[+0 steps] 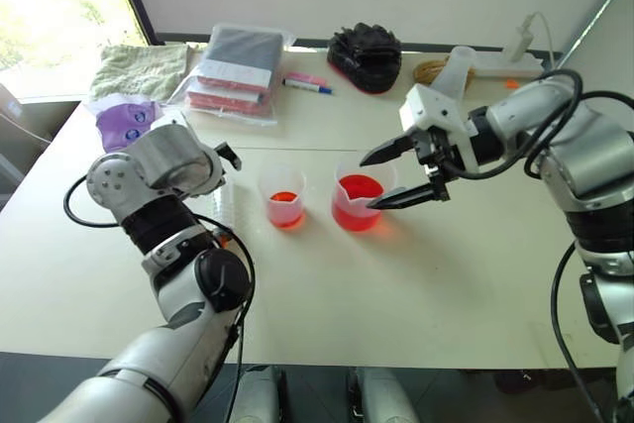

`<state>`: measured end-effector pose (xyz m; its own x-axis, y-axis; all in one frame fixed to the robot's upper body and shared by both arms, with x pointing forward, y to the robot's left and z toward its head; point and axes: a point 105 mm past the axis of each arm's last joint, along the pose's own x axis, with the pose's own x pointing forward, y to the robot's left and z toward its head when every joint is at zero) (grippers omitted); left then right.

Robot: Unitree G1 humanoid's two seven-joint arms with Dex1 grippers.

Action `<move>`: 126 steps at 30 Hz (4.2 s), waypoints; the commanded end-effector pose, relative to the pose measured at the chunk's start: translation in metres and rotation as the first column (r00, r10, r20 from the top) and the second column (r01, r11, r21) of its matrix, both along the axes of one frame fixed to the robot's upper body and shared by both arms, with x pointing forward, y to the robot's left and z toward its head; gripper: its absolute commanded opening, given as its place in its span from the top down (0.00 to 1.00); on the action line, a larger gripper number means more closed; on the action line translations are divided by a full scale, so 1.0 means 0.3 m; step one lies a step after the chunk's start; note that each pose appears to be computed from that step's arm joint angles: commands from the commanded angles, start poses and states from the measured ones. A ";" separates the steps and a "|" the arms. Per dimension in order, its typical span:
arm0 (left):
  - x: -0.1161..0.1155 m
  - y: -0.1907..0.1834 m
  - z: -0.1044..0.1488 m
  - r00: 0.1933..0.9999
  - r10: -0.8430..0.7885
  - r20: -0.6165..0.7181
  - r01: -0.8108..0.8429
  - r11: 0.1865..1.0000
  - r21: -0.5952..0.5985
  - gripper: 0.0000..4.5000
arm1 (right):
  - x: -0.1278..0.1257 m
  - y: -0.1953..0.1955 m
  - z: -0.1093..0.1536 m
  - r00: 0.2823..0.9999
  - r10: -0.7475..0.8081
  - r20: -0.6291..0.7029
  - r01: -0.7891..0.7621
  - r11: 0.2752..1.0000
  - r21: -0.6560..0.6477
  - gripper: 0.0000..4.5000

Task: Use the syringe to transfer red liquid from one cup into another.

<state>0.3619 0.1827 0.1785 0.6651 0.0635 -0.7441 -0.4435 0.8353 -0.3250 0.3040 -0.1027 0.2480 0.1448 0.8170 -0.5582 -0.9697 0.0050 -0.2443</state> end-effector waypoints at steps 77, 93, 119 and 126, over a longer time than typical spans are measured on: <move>-0.011 0.016 -0.102 0.919 -0.210 -0.334 0.240 0.969 0.052 0.67 | -0.009 0.004 0.038 0.997 -0.045 0.069 0.042 0.998 0.049 0.17; 0.056 0.111 0.353 0.949 -0.226 0.221 0.184 0.963 0.195 0.67 | 0.006 -0.004 0.040 0.991 -0.118 0.065 0.109 0.986 0.125 0.17; 0.006 -0.574 0.588 -0.321 -0.504 0.802 0.783 0.335 0.524 0.67 | 0.024 -0.229 0.122 0.779 -0.612 0.135 0.503 0.739 0.447 0.17; -0.040 -0.555 0.426 -0.445 -0.536 0.718 0.757 0.203 0.621 0.67 | 0.036 -0.213 0.153 0.757 -0.642 0.119 0.501 0.688 0.526 0.17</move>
